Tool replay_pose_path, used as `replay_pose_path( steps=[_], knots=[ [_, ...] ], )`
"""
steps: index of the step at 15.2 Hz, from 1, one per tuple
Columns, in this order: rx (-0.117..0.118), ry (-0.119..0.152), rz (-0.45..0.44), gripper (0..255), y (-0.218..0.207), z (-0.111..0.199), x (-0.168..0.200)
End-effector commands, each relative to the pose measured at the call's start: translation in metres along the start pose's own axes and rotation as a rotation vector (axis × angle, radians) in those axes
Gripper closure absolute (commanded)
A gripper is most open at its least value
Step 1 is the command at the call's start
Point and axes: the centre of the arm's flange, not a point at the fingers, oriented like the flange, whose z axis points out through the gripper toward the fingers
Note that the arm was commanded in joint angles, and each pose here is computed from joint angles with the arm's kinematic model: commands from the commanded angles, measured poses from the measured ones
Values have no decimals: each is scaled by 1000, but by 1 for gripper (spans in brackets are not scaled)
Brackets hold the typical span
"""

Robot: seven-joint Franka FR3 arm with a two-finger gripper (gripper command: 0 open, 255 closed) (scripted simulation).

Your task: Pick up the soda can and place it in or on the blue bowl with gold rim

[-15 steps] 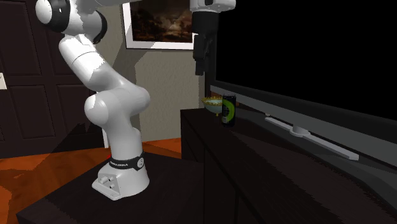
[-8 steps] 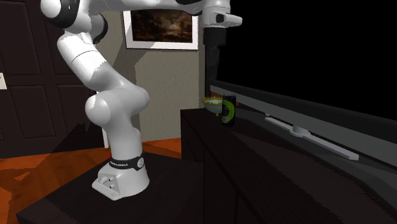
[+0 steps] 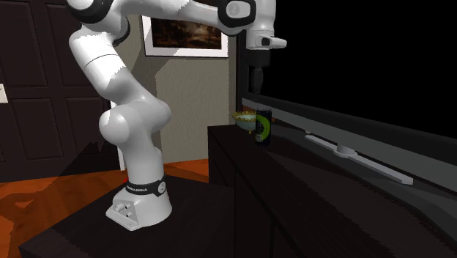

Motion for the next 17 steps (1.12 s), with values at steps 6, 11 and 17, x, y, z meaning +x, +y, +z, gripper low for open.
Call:
replay_pose_path(
  steps=[6, 11, 17],
  knots=[
    [-26, 19, -26, 0, -89, 35, 22],
    [-26, 20, -27, 0, -90, 56, 23],
    [-26, 20, -27, 0, -89, 75, 24]
  ],
)
